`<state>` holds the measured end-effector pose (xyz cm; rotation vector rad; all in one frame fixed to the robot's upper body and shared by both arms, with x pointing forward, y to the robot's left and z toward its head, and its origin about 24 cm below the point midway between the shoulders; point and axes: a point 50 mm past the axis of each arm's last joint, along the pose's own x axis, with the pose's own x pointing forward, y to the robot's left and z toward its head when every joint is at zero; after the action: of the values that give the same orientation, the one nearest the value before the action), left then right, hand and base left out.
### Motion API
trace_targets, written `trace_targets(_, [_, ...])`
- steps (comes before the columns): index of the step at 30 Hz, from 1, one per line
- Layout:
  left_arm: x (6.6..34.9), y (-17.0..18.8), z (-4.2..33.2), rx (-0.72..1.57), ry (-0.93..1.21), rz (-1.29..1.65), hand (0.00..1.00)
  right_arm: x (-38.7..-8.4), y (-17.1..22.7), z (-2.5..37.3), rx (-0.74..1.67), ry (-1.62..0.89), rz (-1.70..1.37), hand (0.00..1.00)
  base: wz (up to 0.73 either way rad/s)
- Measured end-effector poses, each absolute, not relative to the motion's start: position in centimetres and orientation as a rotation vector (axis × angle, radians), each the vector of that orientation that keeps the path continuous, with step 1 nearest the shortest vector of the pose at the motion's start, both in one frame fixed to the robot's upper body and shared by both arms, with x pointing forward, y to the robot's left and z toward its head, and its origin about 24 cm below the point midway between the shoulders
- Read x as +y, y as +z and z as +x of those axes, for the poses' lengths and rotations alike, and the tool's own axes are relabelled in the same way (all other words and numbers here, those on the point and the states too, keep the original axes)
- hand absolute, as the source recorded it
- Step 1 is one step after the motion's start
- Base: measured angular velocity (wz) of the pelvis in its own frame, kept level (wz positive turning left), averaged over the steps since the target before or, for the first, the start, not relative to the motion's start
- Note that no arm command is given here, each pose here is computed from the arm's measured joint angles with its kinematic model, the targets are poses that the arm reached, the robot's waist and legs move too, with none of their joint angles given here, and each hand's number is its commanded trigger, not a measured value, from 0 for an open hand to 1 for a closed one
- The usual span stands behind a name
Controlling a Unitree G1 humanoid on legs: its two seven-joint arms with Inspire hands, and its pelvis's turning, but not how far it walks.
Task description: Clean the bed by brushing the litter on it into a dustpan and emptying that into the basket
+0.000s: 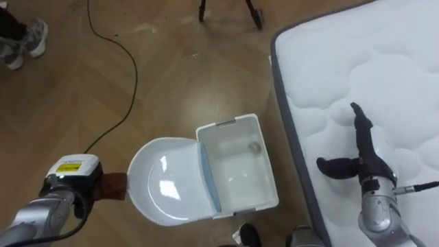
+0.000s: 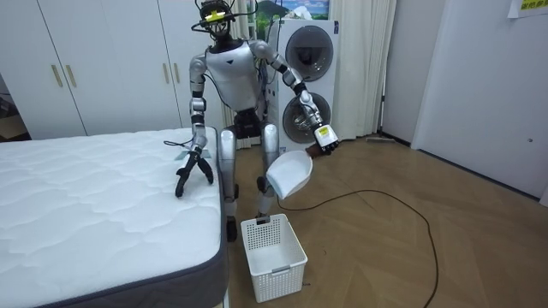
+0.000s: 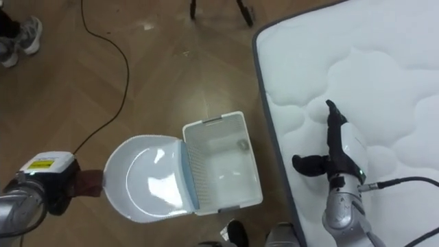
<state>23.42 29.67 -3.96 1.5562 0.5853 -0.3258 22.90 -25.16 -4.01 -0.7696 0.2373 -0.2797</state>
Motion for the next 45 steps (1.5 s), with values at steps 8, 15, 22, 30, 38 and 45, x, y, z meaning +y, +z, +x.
trace_targets(8, [27.7, -3.9, 21.7, 0.437, -0.238, 1.373, 1.0, -25.8, -5.2, 20.9, 0.305, -0.31, -0.739, 0.0, -0.36])
trace_targets(15, [24.5, -1.8, 22.7, 0.25, -0.156, 1.15, 1.0, -25.9, -5.5, 19.4, 0.314, -0.34, -0.7, 0.0, -0.15])
trace_targets(22, [23.2, -1.7, 22.3, 0.209, -0.13, 1.011, 1.0, -25.6, -5.7, 18.0, 0.324, -0.342, -0.657, 0.0, -0.67])
trace_targets(30, [23.4, -1.2, 22.4, 0.199, -0.069, 0.907, 1.0, -24.9, -5.3, 19.0, 0.297, -0.338, -0.63, 0.0, -1.4])
trace_targets(38, [22.9, -1.3, 22.8, 0.207, -0.041, 0.817, 1.0, -22.4, -6.0, 19.4, 0.299, -0.265, -0.571, 0.0, -0.84])
trace_targets(45, [22.0, -2.3, 22.0, 0.246, -0.084, 0.784, 1.0, -22.8, -5.9, 18.8, 0.303, -0.233, -0.61, 0.0, -0.33])
